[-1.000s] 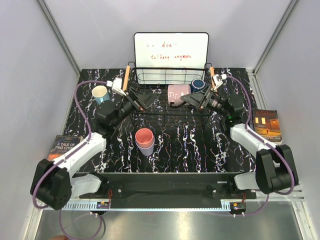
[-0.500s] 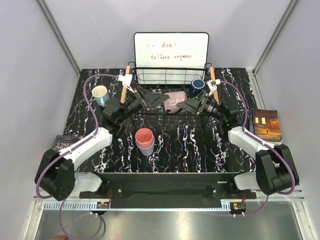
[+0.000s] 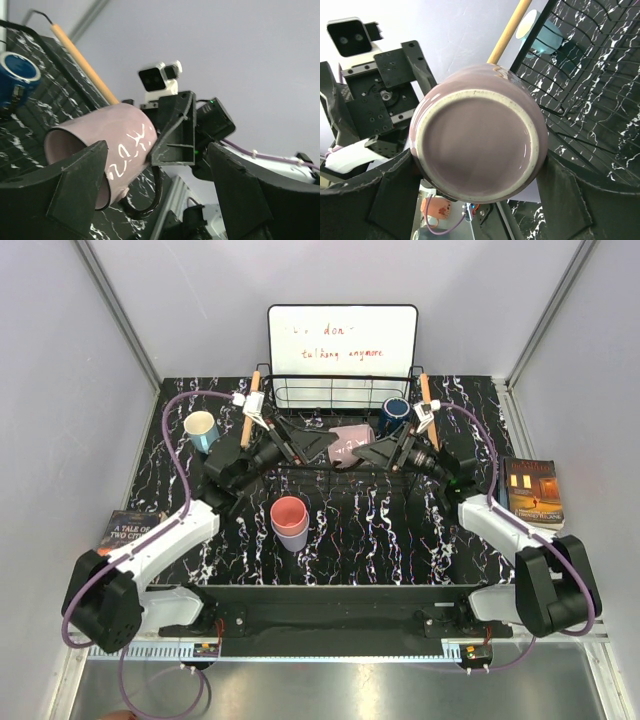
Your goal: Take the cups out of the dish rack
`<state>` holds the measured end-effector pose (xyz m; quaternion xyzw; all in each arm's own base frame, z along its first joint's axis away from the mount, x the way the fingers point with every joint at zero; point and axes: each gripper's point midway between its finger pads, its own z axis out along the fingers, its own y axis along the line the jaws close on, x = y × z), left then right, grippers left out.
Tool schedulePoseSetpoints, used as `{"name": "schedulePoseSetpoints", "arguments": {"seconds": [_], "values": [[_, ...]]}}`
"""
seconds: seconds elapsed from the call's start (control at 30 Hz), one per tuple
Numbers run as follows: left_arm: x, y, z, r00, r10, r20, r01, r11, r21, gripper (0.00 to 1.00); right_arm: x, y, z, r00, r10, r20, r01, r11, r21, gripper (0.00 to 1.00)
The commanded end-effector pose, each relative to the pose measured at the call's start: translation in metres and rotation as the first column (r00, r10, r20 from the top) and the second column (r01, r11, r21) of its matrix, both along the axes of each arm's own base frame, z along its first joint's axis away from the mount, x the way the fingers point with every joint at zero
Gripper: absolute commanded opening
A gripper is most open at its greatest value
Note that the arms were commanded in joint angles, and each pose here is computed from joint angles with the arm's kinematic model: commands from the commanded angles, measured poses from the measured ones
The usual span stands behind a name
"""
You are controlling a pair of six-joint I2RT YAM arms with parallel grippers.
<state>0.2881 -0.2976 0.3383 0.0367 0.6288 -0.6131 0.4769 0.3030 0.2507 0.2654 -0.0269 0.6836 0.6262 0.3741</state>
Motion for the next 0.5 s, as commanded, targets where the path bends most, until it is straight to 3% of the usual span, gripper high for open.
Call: {"name": "schedulePoseSetpoints", "arguments": {"seconds": [0.0,0.1,0.33,0.47], "values": [[0.007,0.026,0.037,0.978,0.161,0.134,-0.165,0.986,0.015,0.86,-0.007,-0.003,0.06,0.976,-0.031,0.216,0.025,0.999,0.03,0.0],[0.007,0.025,0.036,0.979,0.154,0.132,-0.158,0.987,0.021,0.86,-0.008,-0.002,0.064,0.976,-0.022,0.218,0.014,0.999,0.037,0.0],[-0.009,0.001,0.03,0.995,-0.024,0.092,0.028,0.999,-0.04,0.84,-0.008,0.005,0.073,0.971,0.004,0.241,-0.02,0.998,0.065,0.0],[-0.014,-0.006,0.026,0.995,-0.064,0.078,0.068,0.996,-0.051,0.84,-0.008,0.008,0.076,0.968,0.012,0.25,-0.03,0.997,0.068,0.0]]}}
